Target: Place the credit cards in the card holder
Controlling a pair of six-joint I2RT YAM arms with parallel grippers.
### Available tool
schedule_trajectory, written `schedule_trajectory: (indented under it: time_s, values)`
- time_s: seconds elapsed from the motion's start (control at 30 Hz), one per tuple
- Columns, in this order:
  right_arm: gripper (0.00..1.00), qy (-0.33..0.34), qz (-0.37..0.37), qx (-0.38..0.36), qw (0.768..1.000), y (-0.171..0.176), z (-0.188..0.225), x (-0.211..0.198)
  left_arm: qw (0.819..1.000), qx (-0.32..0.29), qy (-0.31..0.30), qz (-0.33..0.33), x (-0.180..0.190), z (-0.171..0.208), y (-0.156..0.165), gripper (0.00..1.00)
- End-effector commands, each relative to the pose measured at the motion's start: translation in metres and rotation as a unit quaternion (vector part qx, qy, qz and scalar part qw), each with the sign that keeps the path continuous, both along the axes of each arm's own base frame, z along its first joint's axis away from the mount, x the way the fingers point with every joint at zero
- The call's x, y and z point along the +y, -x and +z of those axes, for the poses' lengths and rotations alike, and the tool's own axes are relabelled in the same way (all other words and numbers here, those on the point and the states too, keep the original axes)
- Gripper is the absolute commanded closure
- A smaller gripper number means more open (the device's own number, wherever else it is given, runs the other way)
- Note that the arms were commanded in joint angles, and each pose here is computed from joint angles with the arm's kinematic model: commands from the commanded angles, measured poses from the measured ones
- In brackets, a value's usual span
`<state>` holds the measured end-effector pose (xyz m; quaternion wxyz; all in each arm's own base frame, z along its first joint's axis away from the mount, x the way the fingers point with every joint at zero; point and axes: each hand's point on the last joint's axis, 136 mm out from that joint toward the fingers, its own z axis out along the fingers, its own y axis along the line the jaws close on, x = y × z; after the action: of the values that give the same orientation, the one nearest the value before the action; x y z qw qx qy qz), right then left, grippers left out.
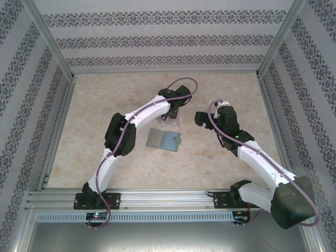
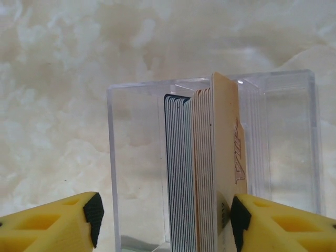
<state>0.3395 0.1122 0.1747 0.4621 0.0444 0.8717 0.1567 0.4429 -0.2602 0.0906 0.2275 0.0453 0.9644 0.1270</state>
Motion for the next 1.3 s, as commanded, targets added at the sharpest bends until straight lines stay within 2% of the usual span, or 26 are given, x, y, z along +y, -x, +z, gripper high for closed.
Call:
schedule_trajectory:
  time_s: [0.0, 0.13, 0.37, 0.53, 0.93, 1.13, 1.27]
  values:
    - [0.02, -0.01, -0.001, -0.006, 1.0, -0.001, 0.003, 0.0, 0.999, 0.002, -0.038, -0.008, 0.014, 0.007, 0.0, 0.39]
    - [0.02, -0.004, -0.01, -0.002, 1.0, -0.002, 0.002, -0.003, 0.999, -0.01, -0.052, -0.005, 0.019, 0.014, -0.002, 0.53]
    - [0.02, -0.004, -0.013, -0.002, 1.0, -0.002, 0.002, -0.005, 0.998, -0.022, -0.049, -0.014, 0.017, 0.023, -0.005, 0.66]
    - [0.02, -0.005, -0.017, -0.003, 1.0, -0.002, 0.002, -0.007, 0.998, -0.017, -0.047, -0.025, 0.015, 0.022, -0.005, 0.85]
    - [0.02, -0.004, -0.033, -0.026, 0.999, 0.002, 0.011, -0.015, 0.997, -0.036, -0.059, -0.026, 0.021, 0.041, -0.005, 0.88]
    - [0.02, -0.005, -0.03, -0.023, 0.999, 0.001, 0.009, -0.014, 0.998, -0.037, -0.048, -0.031, 0.017, 0.046, -0.004, 1.0]
    - [0.02, -0.005, -0.029, -0.019, 0.999, 0.001, 0.007, -0.013, 0.998, -0.032, -0.032, -0.035, 0.014, 0.049, -0.002, 1.0]
